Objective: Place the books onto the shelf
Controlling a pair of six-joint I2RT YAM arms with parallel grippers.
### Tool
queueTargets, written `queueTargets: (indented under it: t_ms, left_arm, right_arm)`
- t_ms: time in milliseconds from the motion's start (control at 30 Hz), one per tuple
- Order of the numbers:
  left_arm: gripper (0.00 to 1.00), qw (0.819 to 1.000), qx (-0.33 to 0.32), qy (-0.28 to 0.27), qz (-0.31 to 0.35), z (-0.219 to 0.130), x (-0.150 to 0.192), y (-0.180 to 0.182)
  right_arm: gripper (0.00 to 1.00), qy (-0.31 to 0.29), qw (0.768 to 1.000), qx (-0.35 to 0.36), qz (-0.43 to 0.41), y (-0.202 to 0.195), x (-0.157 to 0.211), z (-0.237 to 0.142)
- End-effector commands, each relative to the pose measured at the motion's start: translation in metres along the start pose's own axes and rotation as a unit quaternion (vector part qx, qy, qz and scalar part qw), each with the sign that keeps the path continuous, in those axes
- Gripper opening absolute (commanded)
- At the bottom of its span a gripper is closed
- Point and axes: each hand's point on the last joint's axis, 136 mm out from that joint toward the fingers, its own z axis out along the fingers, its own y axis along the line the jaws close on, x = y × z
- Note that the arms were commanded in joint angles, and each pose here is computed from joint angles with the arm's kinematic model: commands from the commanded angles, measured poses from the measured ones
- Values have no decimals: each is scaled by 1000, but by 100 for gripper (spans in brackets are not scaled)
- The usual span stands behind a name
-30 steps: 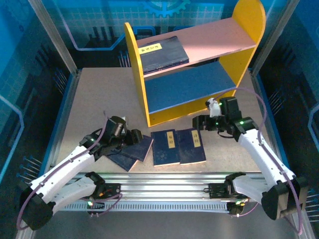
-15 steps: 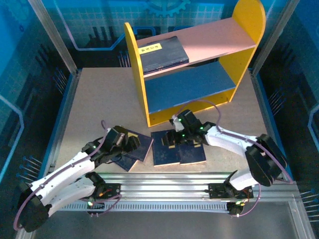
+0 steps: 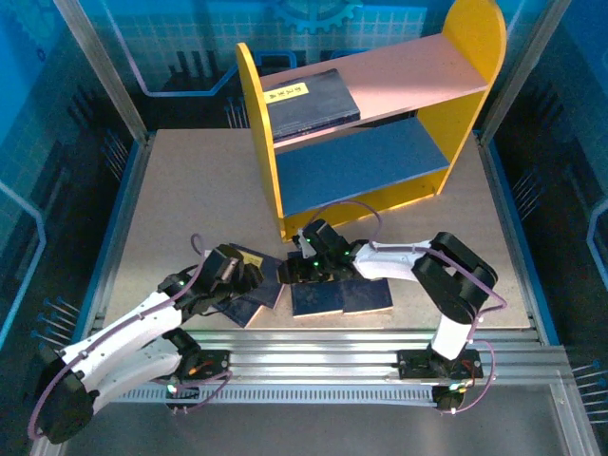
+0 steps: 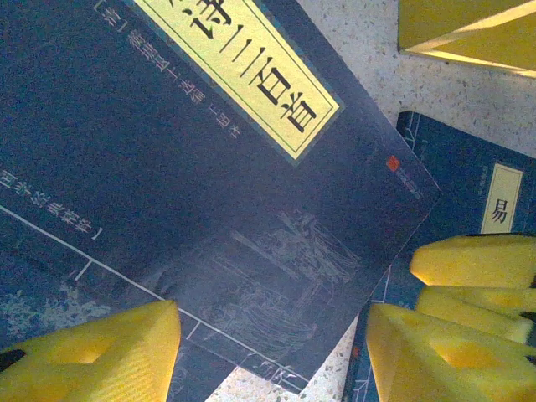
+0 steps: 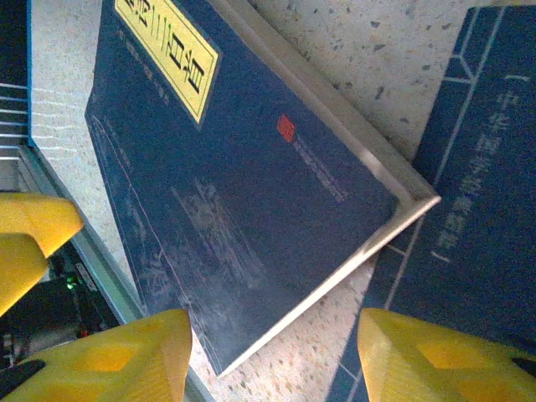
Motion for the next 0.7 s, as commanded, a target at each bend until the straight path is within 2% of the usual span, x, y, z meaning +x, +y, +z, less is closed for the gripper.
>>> queueTargets:
  t_ms: [0,667]
  left_arm:
    - [62,1000,-6,-8,-3,1,-2,6]
    - [62,1000,3,0,-4,4,0,4]
  right_arm:
    - [56,-4,1000,-20,10,14,-4,8]
    - [59,26,998,42,28,-3,1,29]
